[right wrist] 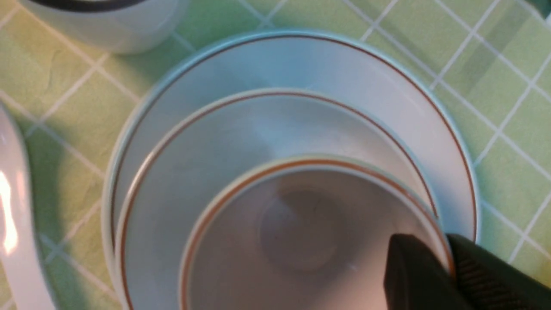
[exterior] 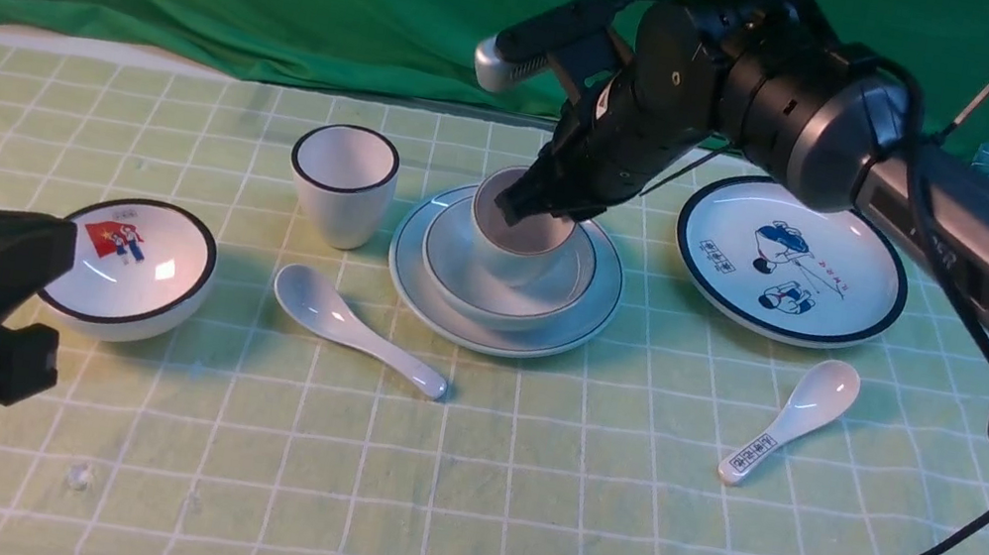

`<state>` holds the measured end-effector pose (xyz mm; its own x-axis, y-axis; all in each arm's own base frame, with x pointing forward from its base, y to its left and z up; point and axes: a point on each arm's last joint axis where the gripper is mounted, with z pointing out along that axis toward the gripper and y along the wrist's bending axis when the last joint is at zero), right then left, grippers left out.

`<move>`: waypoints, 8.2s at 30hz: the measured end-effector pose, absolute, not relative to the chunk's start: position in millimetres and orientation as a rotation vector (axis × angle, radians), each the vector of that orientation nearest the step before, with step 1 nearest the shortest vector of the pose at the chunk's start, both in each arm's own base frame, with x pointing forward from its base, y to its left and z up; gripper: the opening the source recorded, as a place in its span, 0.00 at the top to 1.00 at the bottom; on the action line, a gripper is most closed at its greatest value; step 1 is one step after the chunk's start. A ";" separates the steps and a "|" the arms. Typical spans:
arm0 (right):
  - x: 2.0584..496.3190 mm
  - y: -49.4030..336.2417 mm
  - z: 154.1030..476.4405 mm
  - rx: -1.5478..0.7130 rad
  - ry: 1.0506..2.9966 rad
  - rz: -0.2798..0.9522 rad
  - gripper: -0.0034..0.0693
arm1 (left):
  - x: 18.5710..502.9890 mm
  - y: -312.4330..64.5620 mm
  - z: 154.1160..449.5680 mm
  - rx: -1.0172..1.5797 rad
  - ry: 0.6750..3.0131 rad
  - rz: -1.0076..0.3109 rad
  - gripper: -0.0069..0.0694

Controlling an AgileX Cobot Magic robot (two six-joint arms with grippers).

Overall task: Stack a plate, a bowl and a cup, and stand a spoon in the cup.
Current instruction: Use the right arm to put the blue teacup into the blue rice bowl in the middle, then use the right arm to grab a blue soup spoon, then use the right arm to put the blue soup spoon into the blue teacup in the middle

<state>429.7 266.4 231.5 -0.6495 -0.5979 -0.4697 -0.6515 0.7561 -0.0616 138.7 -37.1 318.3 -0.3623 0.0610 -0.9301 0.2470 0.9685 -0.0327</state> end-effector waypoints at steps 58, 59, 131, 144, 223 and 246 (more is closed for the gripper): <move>365.4 377.6 169.1 -1.373 2.433 0.327 0.31 | 138.9 -37.6 319.3 0.210 1.929 -0.212 0.89; 365.5 377.8 166.3 -1.375 2.438 0.326 0.32 | 138.9 -37.6 319.3 0.210 1.929 -0.212 0.89; 330.0 246.1 157.5 -1.039 2.777 0.223 0.74 | 137.3 -40.0 317.2 0.161 1.964 -0.286 0.89; 303.7 301.7 187.2 -1.113 2.452 0.432 0.79 | 138.2 -40.0 319.3 0.160 1.939 -0.285 0.89; 307.6 227.4 174.4 -0.772 2.801 0.379 0.72 | 137.6 -39.9 317.8 0.171 1.955 -0.278 0.89; 380.7 249.6 237.6 -0.266 1.559 0.455 0.72 | 138.0 -40.0 318.8 0.169 1.942 -0.279 0.89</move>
